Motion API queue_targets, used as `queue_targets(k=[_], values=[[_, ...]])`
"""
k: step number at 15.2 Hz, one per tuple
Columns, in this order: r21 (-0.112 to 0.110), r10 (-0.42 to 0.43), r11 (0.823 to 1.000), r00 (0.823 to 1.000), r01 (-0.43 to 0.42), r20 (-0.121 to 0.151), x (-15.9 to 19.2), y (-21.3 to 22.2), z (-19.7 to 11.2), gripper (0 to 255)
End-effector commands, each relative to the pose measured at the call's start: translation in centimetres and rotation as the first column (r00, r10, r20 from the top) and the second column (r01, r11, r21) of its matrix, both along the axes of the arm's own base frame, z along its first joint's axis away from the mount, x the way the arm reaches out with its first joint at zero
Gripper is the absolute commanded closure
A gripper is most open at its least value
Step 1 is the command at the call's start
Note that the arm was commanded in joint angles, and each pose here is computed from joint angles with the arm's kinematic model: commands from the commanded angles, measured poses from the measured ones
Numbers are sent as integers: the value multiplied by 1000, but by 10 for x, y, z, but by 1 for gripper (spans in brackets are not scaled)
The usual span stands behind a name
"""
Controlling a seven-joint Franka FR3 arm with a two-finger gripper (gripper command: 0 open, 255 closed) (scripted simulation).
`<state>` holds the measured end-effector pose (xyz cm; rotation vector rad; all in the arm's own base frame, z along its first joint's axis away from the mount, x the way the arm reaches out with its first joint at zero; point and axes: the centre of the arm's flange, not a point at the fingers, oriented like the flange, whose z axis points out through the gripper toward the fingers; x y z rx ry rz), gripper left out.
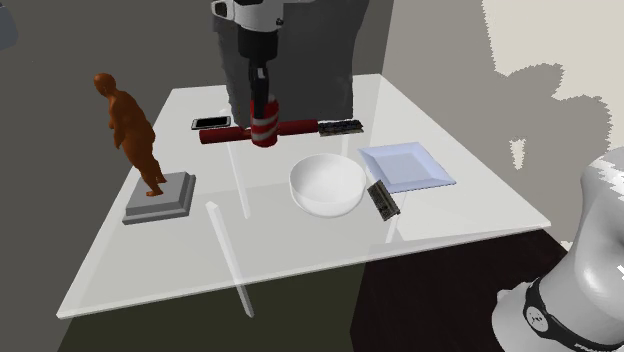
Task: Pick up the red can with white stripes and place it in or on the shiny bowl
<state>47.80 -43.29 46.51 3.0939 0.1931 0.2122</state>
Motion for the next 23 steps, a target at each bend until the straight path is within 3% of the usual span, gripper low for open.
queue_targets(k=[1, 11, 23], values=[[0, 1, 1000, 1000, -1, 0, -24, 10, 4, 255], [0, 1, 1000, 1000, -1, 0, -144, 66, 26, 255], [0, 1, 1000, 1000, -1, 0, -144, 66, -37, 255]])
